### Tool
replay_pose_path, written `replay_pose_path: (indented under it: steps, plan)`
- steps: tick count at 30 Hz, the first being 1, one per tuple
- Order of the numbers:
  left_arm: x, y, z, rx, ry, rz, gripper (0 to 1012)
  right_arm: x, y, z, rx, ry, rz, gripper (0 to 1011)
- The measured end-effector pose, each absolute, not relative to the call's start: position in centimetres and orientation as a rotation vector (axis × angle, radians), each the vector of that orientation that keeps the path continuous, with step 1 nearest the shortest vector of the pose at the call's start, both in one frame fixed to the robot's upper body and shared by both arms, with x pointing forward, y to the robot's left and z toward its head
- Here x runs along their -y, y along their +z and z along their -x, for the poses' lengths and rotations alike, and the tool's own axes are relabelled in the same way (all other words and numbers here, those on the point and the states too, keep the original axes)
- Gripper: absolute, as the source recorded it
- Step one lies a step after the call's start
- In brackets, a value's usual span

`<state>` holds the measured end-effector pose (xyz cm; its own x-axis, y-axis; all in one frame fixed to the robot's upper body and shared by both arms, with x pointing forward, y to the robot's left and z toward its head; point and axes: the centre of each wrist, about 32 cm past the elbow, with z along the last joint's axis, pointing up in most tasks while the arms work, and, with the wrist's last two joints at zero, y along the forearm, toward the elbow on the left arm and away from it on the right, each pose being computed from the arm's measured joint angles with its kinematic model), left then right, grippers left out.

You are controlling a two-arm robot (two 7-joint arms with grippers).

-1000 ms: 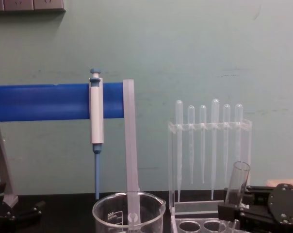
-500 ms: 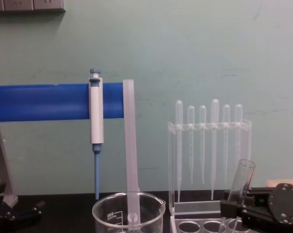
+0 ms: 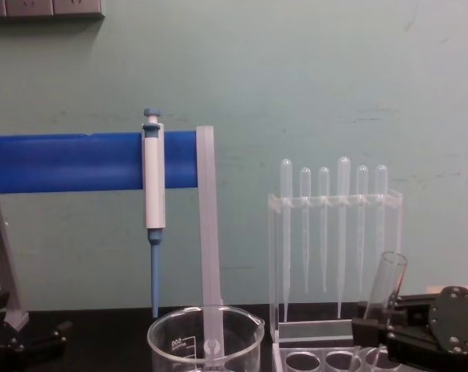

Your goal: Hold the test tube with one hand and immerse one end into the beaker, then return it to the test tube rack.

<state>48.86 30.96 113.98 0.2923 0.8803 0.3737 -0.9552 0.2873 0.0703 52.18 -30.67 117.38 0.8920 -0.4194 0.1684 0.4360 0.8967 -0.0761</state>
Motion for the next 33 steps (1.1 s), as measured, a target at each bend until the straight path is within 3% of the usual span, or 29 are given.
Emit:
replay_pose_path:
  steps: [21,33]
  plan:
    - [-31.0,114.0,-48.9,0.285,1.248,-0.304,1000,30.7,119.6,-52.4,0.171,-0.472,0.137,238]
    - [-31.0,114.0,-48.9,0.285,1.248,-0.304,1000,30.5,122.3,-52.8,0.189,-0.463,0.165,238]
